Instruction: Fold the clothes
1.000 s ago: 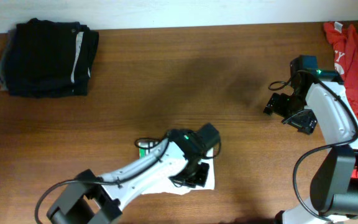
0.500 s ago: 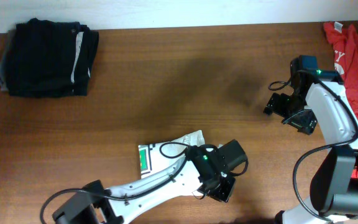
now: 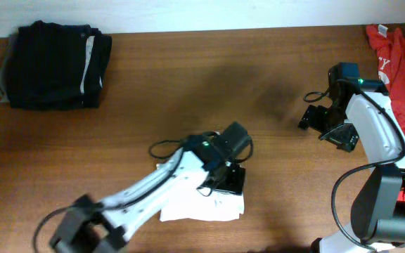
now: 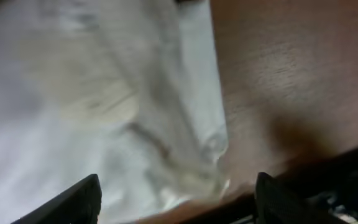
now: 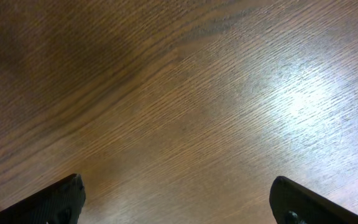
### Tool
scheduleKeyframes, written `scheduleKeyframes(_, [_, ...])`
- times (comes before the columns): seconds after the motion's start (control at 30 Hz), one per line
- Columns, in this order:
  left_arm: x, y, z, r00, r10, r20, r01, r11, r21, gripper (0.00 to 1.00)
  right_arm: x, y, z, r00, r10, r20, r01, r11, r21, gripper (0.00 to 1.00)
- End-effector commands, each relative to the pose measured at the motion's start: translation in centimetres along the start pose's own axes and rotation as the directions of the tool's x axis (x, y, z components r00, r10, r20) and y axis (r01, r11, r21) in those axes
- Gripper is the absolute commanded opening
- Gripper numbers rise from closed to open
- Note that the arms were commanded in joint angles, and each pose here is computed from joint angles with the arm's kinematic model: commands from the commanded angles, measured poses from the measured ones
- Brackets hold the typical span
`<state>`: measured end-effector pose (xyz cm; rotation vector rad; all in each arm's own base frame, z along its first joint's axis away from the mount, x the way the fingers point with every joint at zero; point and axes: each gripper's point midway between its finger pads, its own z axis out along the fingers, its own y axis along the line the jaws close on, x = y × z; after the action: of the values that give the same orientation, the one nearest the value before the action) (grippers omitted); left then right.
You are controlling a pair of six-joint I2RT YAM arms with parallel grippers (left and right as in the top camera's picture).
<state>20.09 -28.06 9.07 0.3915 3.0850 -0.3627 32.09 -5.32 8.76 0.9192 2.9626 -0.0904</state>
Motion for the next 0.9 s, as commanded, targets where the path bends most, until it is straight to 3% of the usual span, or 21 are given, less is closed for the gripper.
scheduleKeyframes(0.0, [1.5, -3.6, 5.1, 0.991, 0.052, -0.124, -0.041, 0.995, 0.089, 0.69, -0.5, -0.4, -0.2, 1.0, 0.007, 0.015, -0.007, 1.0, 0.015, 0.98])
scheduleKeyframes(0.07, [1.7, -4.9, 6.9, 0.988, 0.088, -0.124, -0.076, 0.992, 0.1, 0.66, -0.5, -0.4, -0.2, 1.0, 0.007, 0.015, -0.007, 1.0, 0.015, 0.98])
scheduleKeyframes(0.17, [2.2, -6.9, 8.1, 0.984, 0.148, -0.101, -0.135, 0.983, 0.127, 0.52, -0.5, -0.4, -0.2, 1.0, 0.007, 0.015, -0.007, 1.0, 0.015, 0.98])
scheduleKeyframes(0.43, [3.2, -9.5, 6.8, 0.971, 0.211, -0.115, -0.182, 0.958, 0.222, 0.51, -0.5, -0.4, -0.2, 1.0, 0.007, 0.015, -0.007, 1.0, 0.015, 0.98])
scheduleKeyframes(0.63, [2.2, -11.5, 1.0, 0.951, 0.308, 0.004, -0.297, 0.914, 0.276, 0.51, -0.5, -0.4, -0.2, 1.0, 0.007, 0.015, -0.007, 1.0, 0.015, 0.98])
scheduleKeyframes(0.77, [1.0, -10.2, -3.6, 0.948, 0.29, 0.13, -0.311, 0.93, 0.196, 0.52, -0.5, -0.4, -0.2, 1.0, 0.007, 0.015, -0.007, 1.0, 0.015, 0.98])
scheduleKeyframes(0.87, [-0.1, -6.7, -4.5, 0.968, 0.197, 0.157, -0.209, 0.976, 0.064, 0.52, -0.5, -0.4, -0.2, 1.0, 0.007, 0.015, -0.007, 1.0, 0.015, 0.98])
